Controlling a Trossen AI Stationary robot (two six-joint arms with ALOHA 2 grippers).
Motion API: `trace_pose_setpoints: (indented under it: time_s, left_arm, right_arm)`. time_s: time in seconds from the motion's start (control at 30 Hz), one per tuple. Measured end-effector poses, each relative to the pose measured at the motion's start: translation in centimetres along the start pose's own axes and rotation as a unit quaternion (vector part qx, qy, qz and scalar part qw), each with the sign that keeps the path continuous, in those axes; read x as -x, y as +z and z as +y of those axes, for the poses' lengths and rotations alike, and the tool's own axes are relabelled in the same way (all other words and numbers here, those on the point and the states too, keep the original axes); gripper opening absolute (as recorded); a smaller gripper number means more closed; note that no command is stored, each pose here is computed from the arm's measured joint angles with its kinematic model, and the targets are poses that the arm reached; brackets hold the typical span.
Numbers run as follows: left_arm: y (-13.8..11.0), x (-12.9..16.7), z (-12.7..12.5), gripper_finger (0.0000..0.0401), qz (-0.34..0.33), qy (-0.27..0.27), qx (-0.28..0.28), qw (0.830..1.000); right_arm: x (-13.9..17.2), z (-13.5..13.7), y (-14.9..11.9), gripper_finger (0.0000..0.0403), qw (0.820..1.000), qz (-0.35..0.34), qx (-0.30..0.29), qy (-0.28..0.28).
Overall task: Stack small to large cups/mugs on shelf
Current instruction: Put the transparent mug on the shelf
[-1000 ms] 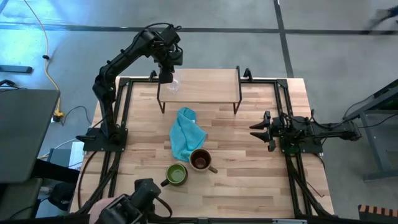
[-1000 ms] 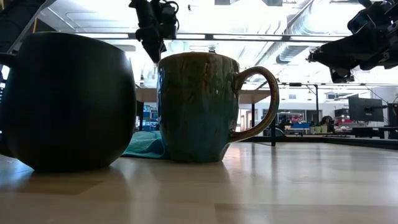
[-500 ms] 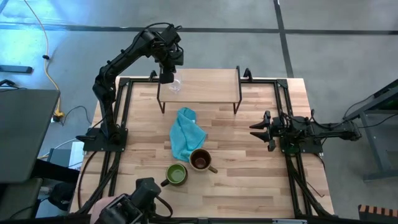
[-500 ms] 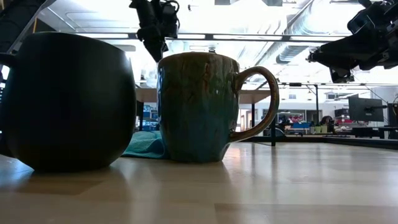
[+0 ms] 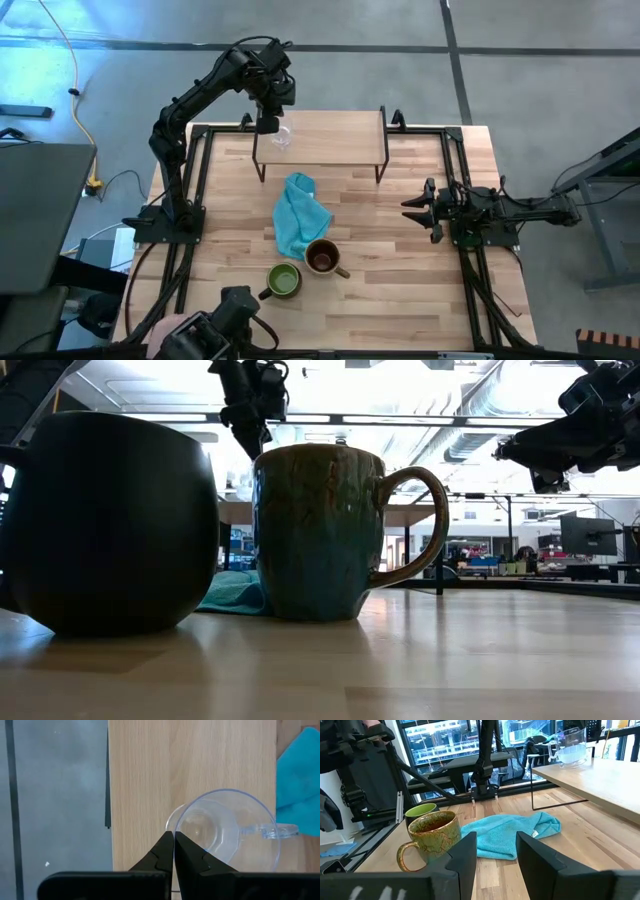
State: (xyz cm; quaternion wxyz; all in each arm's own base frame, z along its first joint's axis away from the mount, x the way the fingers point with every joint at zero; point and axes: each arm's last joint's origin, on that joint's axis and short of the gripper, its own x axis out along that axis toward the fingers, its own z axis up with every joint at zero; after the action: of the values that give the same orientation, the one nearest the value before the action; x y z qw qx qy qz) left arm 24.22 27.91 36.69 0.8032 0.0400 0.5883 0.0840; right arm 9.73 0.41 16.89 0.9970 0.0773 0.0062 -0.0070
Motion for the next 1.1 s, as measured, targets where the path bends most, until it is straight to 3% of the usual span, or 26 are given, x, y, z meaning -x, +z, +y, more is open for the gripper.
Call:
trace_pose_setpoints:
  time_s: [1.1]
  left_arm:
    - [0.07, 0.0, 0.06, 0.0001, -0.001, 0.006, -0.033, 0.999]
  right_arm:
    - [0.0, 0.0, 0.0, 0.0128, 1.0, 0.0, 0.004, 0.0]
